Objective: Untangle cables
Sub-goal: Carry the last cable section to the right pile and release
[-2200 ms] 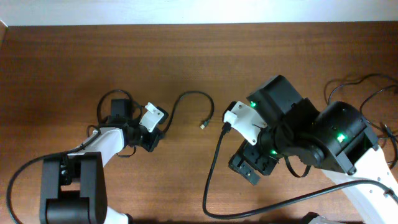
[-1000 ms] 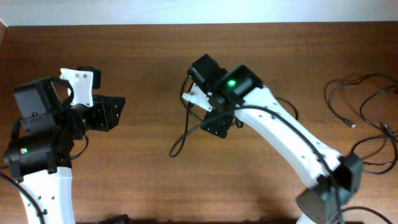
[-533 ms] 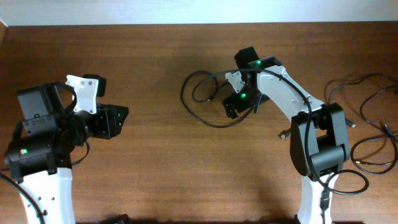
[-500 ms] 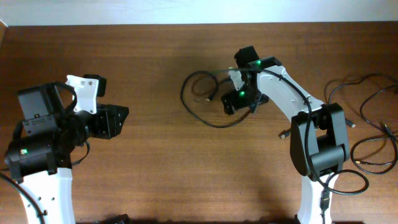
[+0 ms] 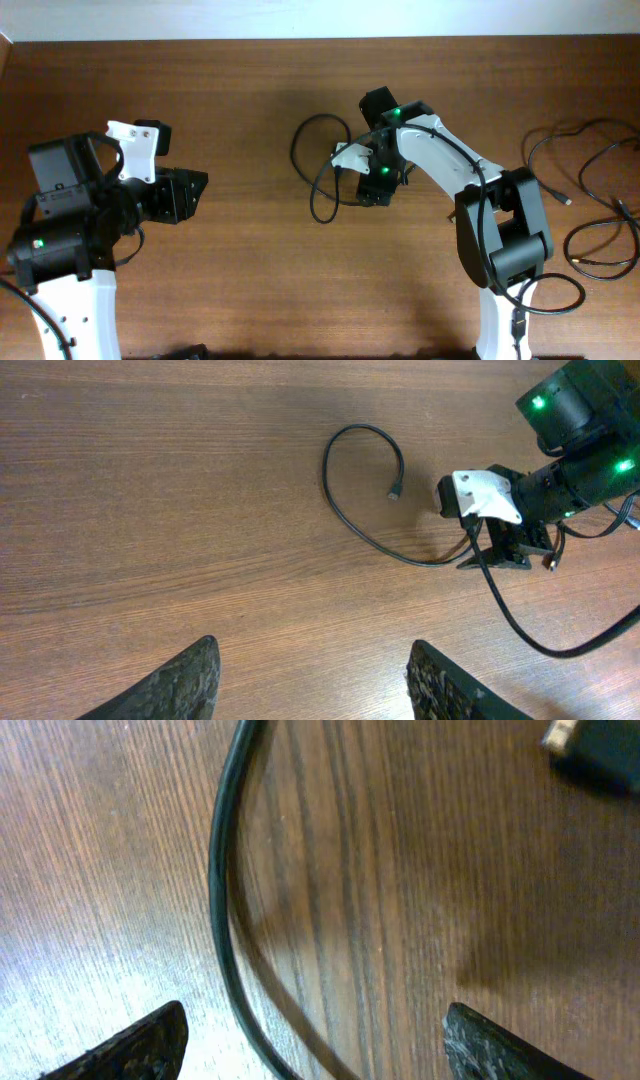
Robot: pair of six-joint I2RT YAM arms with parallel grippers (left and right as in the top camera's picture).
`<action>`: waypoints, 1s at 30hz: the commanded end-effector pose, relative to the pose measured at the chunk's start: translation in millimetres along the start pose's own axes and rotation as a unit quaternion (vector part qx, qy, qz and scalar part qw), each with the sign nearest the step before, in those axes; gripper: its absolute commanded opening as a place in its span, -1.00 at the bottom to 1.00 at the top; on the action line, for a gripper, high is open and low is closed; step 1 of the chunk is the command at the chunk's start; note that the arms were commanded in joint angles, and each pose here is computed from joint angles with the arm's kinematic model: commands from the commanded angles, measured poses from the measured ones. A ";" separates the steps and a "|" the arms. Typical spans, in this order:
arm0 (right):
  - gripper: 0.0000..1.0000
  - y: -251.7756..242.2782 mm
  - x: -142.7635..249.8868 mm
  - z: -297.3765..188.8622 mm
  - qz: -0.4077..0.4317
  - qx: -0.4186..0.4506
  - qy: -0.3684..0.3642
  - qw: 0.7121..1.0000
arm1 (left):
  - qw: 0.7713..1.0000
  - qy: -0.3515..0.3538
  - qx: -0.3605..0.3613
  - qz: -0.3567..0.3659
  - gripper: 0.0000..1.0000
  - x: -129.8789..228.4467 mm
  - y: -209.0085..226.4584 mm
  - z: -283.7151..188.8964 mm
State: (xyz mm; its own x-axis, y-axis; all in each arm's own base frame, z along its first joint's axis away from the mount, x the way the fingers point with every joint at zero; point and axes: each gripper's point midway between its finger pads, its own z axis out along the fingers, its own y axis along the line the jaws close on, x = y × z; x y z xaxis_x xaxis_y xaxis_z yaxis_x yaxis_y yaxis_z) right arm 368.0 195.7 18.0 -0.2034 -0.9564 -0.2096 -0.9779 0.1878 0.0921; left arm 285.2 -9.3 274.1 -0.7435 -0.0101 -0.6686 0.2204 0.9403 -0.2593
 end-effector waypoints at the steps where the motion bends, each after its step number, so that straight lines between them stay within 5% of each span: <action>1: 0.62 22.0 19.4 27.0 -0.025 -0.032 0.016 0.999 | 1.000 -0.006 -0.002 0.009 0.21 -1.5 -1.0 -3.1; 3: 0.52 33.4 31.4 42.1 -0.028 -0.045 0.023 0.998 | 1.000 -0.006 -0.002 0.009 0.22 -1.5 -0.9 -3.1; 4: 0.32 34.7 33.1 44.9 -0.028 -0.045 0.023 0.998 | 1.000 -0.006 -0.002 0.009 0.22 -1.5 -1.0 -3.1; 6: -0.92 33.1 32.1 45.2 -0.029 -0.042 0.021 0.998 | 1.000 -0.006 -0.002 0.009 0.22 -1.5 -0.9 -3.1; 13: -0.92 44.1 -0.3 28.1 -0.006 -0.077 -0.057 0.995 | 1.000 -0.006 -0.002 0.009 0.24 -1.5 -0.9 -3.1; 18: -0.92 25.6 -112.5 -109.0 -0.061 -0.031 -0.292 0.954 | 1.000 -0.006 -0.002 0.009 0.24 -1.5 -0.8 -3.1; 21: -0.92 -52.6 -134.8 -176.1 0.113 0.085 -0.343 0.929 | 1.000 -0.004 -0.002 0.008 0.25 -0.9 -1.0 -3.1; 23: -0.92 -122.7 -82.5 -209.6 0.274 0.232 -0.296 0.885 | 1.000 -0.004 -0.002 0.008 0.25 -0.4 -1.1 -3.1; 25: -0.93 -155.3 -27.0 -247.5 0.347 0.325 -0.259 0.841 | 1.000 -0.002 -0.001 0.007 0.25 0.1 -1.2 -3.1; 27: -0.92 -177.5 52.1 -312.0 0.430 0.423 -0.242 0.760 | 1.000 -0.002 -0.001 0.007 0.25 0.3 -1.0 -2.6; 30: -0.92 -171.3 227.2 -395.8 0.546 0.519 -0.200 0.626 | 1.000 0.011 0.002 0.000 0.25 3.4 1.4 2.9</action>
State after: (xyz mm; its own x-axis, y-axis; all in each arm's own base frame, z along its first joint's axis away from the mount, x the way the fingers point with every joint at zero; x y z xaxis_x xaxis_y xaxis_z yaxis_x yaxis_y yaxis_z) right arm 540.1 -49.4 292.3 -0.6230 -0.1567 -0.7664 0.0496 0.9698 -0.2387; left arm 283.7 -9.7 272.8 -0.7496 -0.0118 -0.6618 0.2180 0.9396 -0.2637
